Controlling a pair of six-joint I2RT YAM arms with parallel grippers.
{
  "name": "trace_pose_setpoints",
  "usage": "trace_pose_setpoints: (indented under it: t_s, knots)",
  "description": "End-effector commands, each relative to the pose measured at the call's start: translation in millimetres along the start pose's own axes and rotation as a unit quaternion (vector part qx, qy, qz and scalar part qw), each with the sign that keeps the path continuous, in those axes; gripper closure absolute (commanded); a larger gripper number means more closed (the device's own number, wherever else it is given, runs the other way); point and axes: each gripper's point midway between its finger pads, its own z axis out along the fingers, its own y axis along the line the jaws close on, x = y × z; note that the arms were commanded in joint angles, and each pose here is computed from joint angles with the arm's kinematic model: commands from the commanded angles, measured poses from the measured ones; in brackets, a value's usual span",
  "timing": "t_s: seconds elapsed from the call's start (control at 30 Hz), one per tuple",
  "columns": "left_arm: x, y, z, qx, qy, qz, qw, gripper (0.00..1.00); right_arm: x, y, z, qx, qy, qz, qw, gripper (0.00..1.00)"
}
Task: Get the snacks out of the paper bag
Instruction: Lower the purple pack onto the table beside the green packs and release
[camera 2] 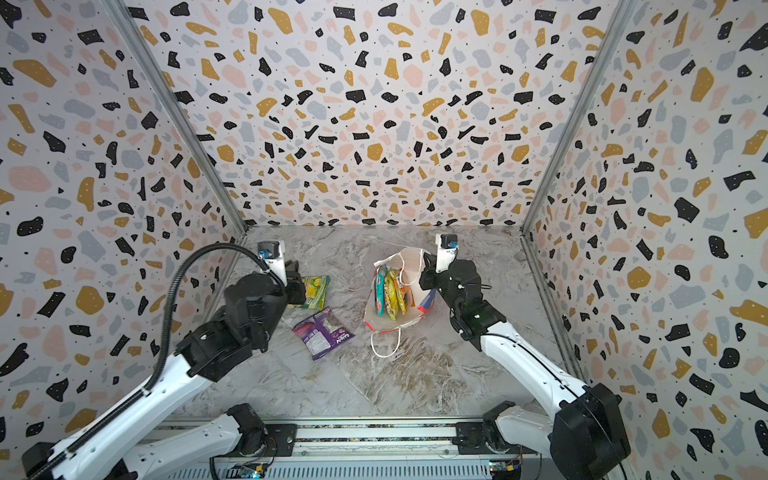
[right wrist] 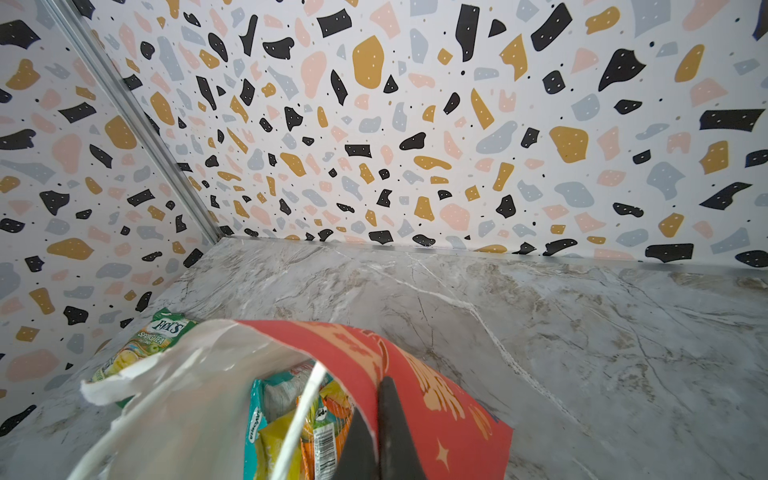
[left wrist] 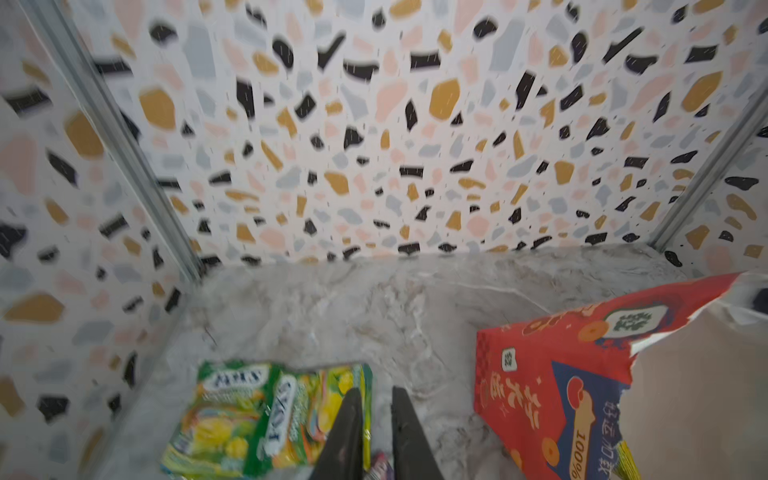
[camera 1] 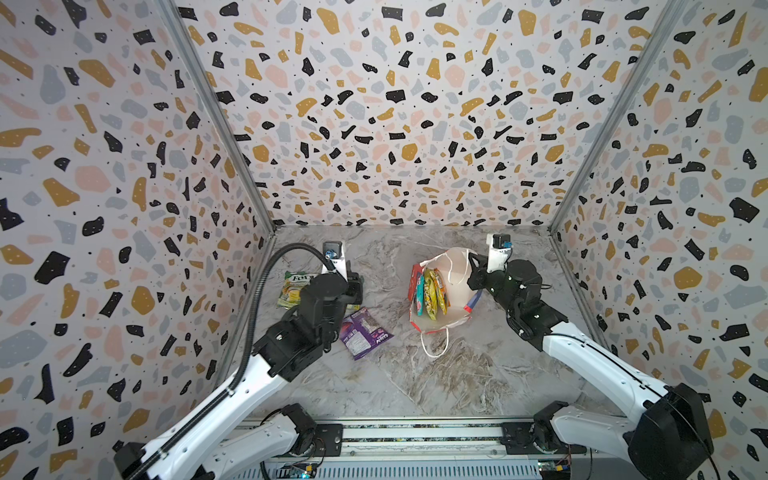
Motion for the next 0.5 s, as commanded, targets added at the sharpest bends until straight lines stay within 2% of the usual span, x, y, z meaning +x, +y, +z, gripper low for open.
trace_pose_setpoints:
  t_s: [0.0,0.1,0.2,0.23,0.3,0.4,0.47]
  knots:
    - [62.9,-26.6,16.9,0.057,0.095,-0.04,0.993,0.43,-19.4,-2.0,-5.0,0.004,-0.029,0.005,1.0,1.0]
    - [126.8,-47.1,35.8,0.08,0.172,-0.047,0.981,0.39,-17.0,-3.2,-5.0,0.005,-0.028,0.005,1.0,1.0]
    - [162.4,-55.4,56.5,0.072,0.211,-0.021,0.975,0.48,-13.1,-3.6,-3.4,0.003,-0.024,0.006,1.0,1.0]
    - [170.6,-54.7,63.5,0.06,0.22,-0.013,0.974,0.48,-12.8,-3.1,-3.1,0.001,-0.023,0.007,1.0,1.0]
    - [182.0,-50.2,74.6,0.036,0.234,0.014,0.971,0.4,-13.8,-2.3,-3.6,-0.001,-0.025,0.007,1.0,1.0]
    - [202.7,-41.3,87.9,0.012,0.266,0.041,0.963,0.23,-12.1,-2.9,-2.8,-0.002,-0.023,0.007,1.0,1.0]
    - [217.2,-35.9,95.5,0.01,0.287,0.053,0.956,0.19,-9.5,-3.7,-2.2,-0.002,-0.02,0.008,1.0,1.0]
